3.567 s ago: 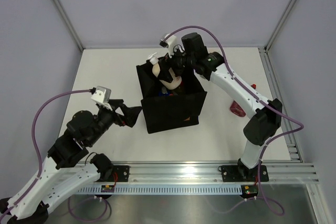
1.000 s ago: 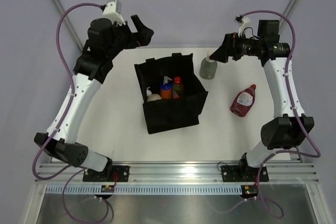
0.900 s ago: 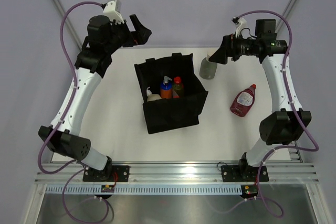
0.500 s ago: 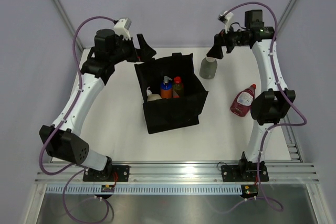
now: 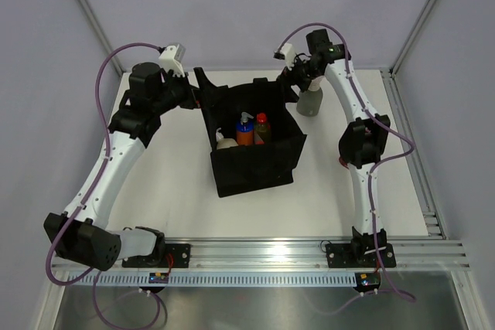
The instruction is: Place the personal care products into the canvas bag
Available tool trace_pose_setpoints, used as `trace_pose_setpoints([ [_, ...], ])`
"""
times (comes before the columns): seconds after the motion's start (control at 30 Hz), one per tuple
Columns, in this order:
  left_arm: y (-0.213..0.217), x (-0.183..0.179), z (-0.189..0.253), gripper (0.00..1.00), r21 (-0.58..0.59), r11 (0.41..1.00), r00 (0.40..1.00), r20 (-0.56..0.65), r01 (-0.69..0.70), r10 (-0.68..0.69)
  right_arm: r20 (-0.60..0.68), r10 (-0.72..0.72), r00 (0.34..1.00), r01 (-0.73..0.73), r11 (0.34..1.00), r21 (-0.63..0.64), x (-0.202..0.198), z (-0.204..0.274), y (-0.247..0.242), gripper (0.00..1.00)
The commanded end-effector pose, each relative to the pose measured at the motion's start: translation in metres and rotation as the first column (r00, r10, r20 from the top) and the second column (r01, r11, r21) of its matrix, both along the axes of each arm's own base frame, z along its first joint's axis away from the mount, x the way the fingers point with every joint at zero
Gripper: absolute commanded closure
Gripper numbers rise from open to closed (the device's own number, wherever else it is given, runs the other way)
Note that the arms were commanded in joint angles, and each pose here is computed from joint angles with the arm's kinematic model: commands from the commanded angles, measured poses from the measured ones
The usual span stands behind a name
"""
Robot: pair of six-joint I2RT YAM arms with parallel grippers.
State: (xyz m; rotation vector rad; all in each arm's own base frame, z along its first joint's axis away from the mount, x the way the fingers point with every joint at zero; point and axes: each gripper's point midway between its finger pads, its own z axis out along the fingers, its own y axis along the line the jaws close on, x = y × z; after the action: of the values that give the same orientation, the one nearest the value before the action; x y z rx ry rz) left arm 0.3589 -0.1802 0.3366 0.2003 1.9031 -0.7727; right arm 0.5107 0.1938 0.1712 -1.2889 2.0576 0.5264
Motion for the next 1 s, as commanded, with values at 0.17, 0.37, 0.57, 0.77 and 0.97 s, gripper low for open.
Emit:
trace_pose_setpoints([
  [0.17,0.001,-0.003,0.021,0.01,-0.037,0.999,0.998,0.060,-0.008,0.010,0.016,0.046,0.999,-0.047,0.997,0.060,0.004,-0.006,0.039,0.01],
  [0.37,-0.001,-0.005,0.022,0.01,-0.056,0.998,0.998,0.056,0.001,0.003,-0.008,-0.038,0.999,0.038,0.997,0.067,0.019,-0.023,0.059,0.01],
  [0.57,-0.005,-0.008,0.020,0.01,-0.082,0.996,0.999,0.048,0.020,-0.016,-0.098,-0.104,0.990,0.113,0.990,0.089,0.023,-0.048,0.065,0.01],
  [0.77,-0.008,-0.011,0.022,0.01,-0.101,0.994,0.998,0.051,0.032,-0.027,-0.176,-0.161,0.971,0.178,0.981,0.083,0.023,-0.074,0.066,0.01],
  [0.97,-0.008,-0.011,0.033,0.01,-0.112,0.993,0.997,0.077,0.035,-0.027,-0.206,-0.149,0.967,0.172,0.980,0.099,0.017,-0.088,0.077,0.02],
])
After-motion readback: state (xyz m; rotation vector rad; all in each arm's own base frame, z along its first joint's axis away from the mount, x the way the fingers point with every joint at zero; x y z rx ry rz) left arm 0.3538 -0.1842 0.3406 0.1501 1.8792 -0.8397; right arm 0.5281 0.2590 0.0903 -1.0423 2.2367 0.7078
